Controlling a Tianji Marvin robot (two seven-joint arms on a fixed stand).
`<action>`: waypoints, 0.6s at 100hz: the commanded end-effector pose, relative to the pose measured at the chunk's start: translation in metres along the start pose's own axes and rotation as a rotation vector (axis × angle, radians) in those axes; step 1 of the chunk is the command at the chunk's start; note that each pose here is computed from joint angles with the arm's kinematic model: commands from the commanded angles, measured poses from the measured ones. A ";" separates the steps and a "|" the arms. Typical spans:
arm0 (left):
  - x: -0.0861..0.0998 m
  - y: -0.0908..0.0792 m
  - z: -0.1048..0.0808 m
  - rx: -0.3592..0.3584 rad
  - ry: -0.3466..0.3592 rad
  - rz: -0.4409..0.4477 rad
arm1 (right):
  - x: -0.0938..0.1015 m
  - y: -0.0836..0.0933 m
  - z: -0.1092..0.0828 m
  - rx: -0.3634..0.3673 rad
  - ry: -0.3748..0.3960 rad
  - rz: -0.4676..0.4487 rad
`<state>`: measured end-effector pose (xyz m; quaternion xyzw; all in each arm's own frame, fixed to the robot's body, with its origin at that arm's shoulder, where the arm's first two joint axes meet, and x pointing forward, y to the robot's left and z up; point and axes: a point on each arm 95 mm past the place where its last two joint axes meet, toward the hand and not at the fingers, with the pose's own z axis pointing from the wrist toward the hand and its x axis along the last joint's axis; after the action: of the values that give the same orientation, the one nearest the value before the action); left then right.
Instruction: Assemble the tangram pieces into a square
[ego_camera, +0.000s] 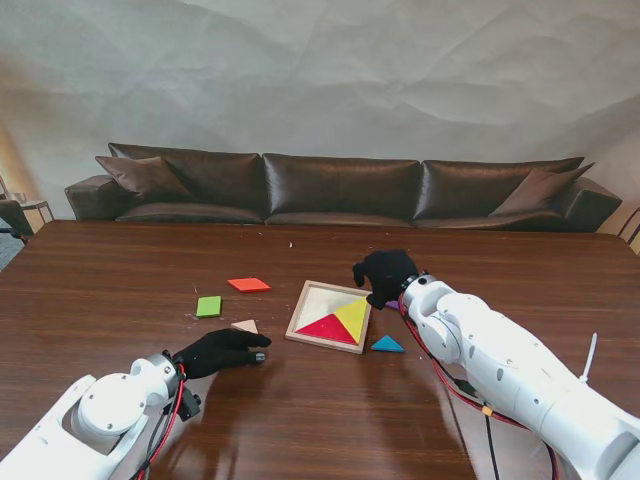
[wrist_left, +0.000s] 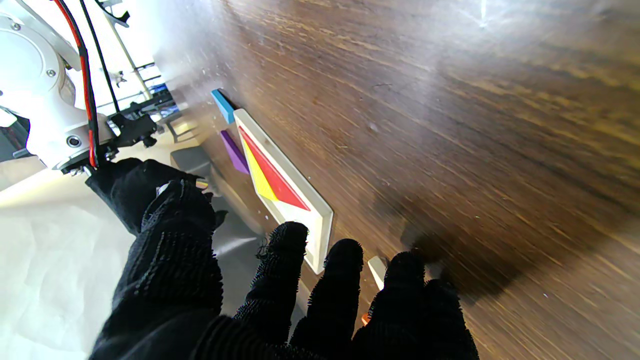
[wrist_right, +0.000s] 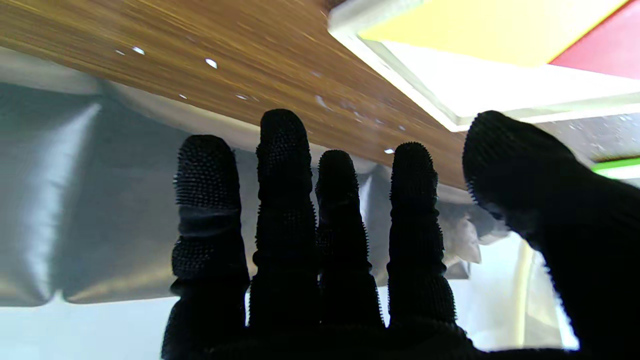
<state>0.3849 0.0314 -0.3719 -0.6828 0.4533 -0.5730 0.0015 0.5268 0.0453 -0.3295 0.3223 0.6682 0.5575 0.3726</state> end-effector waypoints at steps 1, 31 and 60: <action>-0.010 0.010 -0.001 -0.040 -0.027 -0.010 | -0.005 -0.014 -0.009 0.039 -0.035 -0.001; -0.010 0.010 0.000 -0.045 -0.027 -0.007 | -0.016 -0.028 -0.017 0.120 -0.214 0.008; -0.010 0.011 0.000 -0.050 -0.031 -0.010 | -0.022 -0.041 -0.019 0.176 -0.297 0.038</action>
<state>0.3871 0.0308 -0.3714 -0.6814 0.4566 -0.5720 0.0010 0.5235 0.0114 -0.3565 0.4345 0.6423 0.4625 0.4299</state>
